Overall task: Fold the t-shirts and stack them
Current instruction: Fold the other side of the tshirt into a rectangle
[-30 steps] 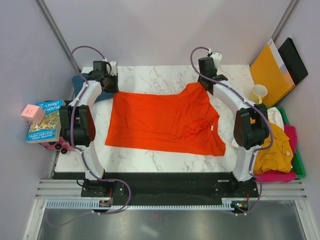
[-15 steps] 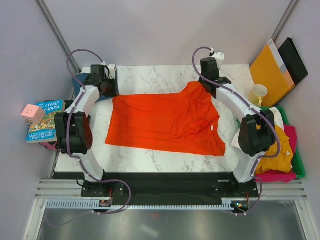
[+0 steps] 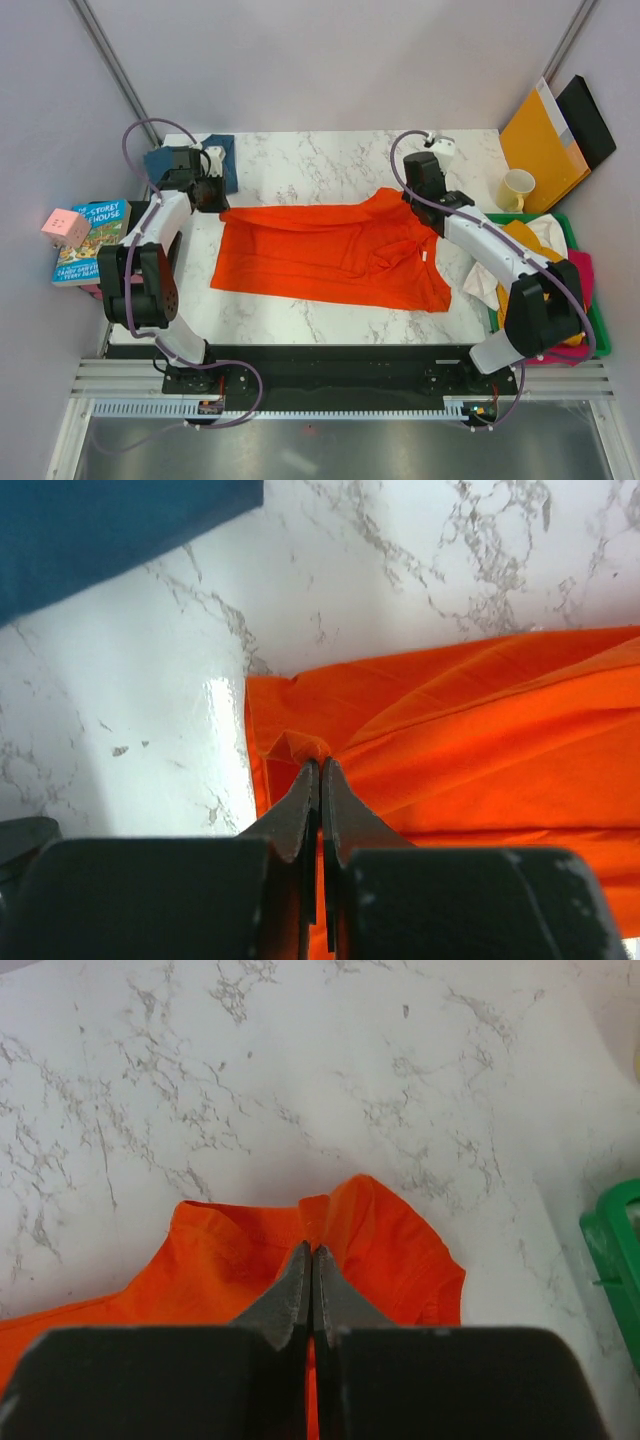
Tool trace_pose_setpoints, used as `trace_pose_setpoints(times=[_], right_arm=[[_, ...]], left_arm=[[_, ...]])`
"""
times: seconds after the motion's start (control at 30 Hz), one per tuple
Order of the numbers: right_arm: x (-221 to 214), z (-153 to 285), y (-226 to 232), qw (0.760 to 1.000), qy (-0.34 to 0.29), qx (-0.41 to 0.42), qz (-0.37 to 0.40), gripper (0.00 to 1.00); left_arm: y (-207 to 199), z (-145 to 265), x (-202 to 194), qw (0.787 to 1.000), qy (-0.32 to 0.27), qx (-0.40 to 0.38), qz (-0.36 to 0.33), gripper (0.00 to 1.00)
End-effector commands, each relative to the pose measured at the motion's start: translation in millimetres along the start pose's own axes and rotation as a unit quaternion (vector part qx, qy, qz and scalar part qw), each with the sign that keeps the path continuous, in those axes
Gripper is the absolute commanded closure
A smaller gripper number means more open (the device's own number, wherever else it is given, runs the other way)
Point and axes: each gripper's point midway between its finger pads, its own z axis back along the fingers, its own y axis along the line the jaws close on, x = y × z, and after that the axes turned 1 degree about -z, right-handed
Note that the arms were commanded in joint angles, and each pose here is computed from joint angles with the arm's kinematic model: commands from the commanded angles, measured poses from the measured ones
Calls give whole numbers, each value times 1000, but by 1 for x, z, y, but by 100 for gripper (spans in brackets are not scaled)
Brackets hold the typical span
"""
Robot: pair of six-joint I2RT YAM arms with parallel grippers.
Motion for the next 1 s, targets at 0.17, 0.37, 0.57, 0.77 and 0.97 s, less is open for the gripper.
trace_pose_setpoints(times=[0.17, 0.37, 0.57, 0.77, 0.97], right_arm=[[-59, 36, -21, 999, 29, -19, -18, 100], [-93, 52, -29, 998, 49, -26, -19, 100], [-99, 69, -38, 998, 49, -30, -22, 100], [-103, 83, -48, 998, 55, -35, -24, 100], [-128, 93, -55, 996, 84, -36, -22, 100]], left_arm=[[12, 4, -21, 999, 6, 22, -26, 98], [12, -2, -40, 999, 28, 17, -25, 98], [9, 8, -36, 999, 15, 16, -28, 98], [3, 27, -26, 999, -9, 11, -29, 98], [1, 20, -45, 999, 17, 0, -36, 98]])
